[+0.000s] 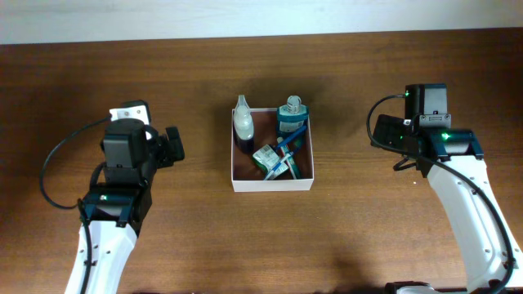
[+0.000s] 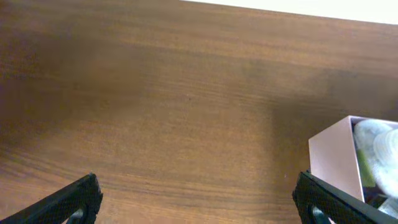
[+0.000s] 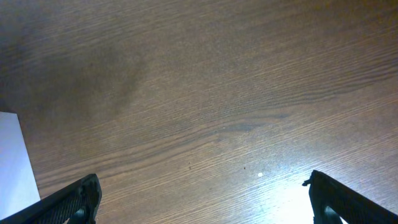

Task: Pack container

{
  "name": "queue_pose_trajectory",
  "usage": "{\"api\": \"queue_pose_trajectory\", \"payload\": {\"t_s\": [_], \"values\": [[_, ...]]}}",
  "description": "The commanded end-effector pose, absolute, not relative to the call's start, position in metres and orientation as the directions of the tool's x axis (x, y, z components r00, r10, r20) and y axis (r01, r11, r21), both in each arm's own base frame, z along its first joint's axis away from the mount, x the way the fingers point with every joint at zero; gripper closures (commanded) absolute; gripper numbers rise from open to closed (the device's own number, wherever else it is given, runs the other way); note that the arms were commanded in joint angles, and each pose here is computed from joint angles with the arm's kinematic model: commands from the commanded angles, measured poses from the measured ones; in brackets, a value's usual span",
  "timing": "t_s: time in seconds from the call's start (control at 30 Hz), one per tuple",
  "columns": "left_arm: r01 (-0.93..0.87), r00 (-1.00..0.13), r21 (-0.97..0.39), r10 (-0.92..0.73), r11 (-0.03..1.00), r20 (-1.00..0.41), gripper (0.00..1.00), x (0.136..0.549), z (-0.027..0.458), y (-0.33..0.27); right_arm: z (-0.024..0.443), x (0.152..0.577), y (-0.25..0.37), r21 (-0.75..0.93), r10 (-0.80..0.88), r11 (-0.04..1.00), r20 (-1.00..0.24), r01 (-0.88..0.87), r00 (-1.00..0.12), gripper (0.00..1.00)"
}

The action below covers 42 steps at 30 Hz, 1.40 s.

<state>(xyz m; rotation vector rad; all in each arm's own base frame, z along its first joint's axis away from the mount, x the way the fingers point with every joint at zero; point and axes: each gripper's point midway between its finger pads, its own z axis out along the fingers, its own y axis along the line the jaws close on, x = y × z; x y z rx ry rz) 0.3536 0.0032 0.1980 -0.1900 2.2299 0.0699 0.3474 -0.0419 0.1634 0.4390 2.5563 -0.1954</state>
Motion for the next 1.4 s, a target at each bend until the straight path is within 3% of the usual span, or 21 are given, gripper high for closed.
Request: {"api": "queue_pose_trajectory", "payload": {"t_s": [0.0,0.37,0.47,0.57,0.7,0.83,0.9,1.13,1.37], "values": [[-0.181,-0.608,-0.014,-0.123,0.983,-0.785,0.01,0.35,0.199,0.007,0.169,0.349,-0.044,-0.046,0.274,0.934,-0.541,0.354,-0.795,0.01],[-0.181,-0.613,-0.012,-0.122,0.983,-0.78,0.01,0.349,0.198,0.007,0.165,0.351,-0.044,-0.048,0.275,0.934,-0.535,0.353,-0.799,0.01],[-0.181,-0.613,-0.012,-0.122,0.983,-0.78,0.01,0.349,0.198,0.007,0.174,0.354,-0.034,0.016,0.276,0.945,-0.572,0.326,-0.773,0.01],[-0.181,-0.613,-0.012,-0.122,0.983,-0.78,0.0,0.349,0.198,0.007,0.204,0.371,-0.02,0.127,0.27,0.957,-0.713,0.26,-0.647,0.01],[-0.181,-0.613,-0.012,-0.122,0.983,-0.78,0.01,0.349,0.198,0.007,0.258,0.377,0.001,0.237,0.258,0.966,-0.908,0.103,-0.331,0.01],[-0.181,-0.613,-0.012,-0.122,0.983,-0.78,0.01,0.349,0.198,0.007,0.284,0.339,0.004,0.261,0.261,0.965,-0.965,0.016,-0.031,0.01],[-0.181,-0.613,-0.012,-0.122,0.983,-0.78,0.01,0.349,0.198,0.007,0.285,0.319,0.001,0.257,0.256,0.966,-0.965,-0.001,0.053,0.01],[-0.181,-0.613,-0.012,-0.122,0.983,-0.78,0.01,0.349,0.198,0.007,0.269,0.268,-0.011,0.214,0.208,0.977,-0.96,0.014,0.189,0.01],[-0.181,-0.613,-0.012,-0.122,0.983,-0.78,0.01,0.349,0.198,0.007,0.246,0.256,-0.012,0.213,0.207,0.977,-0.964,0.022,0.165,0.01]]}}
